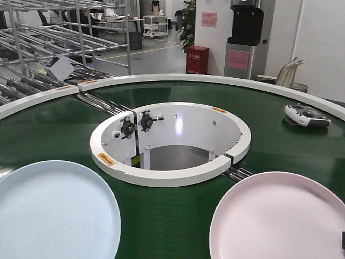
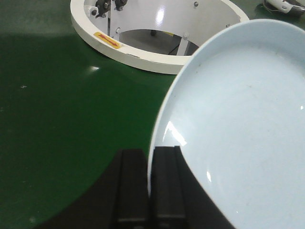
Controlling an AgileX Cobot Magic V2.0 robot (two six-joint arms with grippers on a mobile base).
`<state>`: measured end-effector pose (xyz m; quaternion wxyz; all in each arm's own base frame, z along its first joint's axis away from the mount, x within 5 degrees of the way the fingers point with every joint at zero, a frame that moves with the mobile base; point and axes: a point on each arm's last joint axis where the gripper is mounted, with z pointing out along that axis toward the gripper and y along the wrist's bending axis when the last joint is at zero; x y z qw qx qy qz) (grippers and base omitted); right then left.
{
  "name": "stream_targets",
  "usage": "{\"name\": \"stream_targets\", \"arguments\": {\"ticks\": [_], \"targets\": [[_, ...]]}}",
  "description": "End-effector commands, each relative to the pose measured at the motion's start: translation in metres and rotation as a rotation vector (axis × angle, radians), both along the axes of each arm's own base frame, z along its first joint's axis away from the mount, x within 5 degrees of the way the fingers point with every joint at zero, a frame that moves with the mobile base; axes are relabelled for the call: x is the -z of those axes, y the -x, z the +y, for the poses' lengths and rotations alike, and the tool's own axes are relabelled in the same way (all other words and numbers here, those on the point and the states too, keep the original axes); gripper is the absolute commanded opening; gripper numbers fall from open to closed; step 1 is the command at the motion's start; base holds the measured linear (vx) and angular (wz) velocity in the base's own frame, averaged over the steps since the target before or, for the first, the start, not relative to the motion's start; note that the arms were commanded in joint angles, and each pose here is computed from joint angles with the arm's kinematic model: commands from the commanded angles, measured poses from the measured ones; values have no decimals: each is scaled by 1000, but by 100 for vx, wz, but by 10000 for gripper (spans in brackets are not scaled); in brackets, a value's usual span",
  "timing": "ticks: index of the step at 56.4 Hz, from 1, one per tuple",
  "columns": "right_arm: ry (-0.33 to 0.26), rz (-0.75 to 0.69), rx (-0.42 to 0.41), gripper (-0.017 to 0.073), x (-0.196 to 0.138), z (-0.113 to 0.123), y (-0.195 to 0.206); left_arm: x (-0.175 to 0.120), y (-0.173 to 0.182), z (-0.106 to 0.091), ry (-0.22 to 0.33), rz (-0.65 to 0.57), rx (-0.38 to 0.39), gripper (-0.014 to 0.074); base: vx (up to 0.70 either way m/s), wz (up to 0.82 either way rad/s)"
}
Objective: Grab plate from conveyor and place on tray
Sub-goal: 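Lift both held plates up off the conveyor, then hold both plates while the base drives to the steel table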
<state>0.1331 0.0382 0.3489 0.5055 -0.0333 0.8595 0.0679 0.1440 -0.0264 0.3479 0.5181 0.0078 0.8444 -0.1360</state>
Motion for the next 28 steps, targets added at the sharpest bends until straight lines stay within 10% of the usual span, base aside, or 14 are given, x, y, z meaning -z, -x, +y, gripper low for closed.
{"name": "stream_targets", "arguments": {"ticks": [1,28], "targets": [[-9,-104,-16,-9,-16,0,-2,-18,-1,0,39,-118,-22,-6,0,0],[-8,-104,-16,-9,-16,1,-2,-18,-1,0,39,-117,-21,-6,-6,-18]]}}
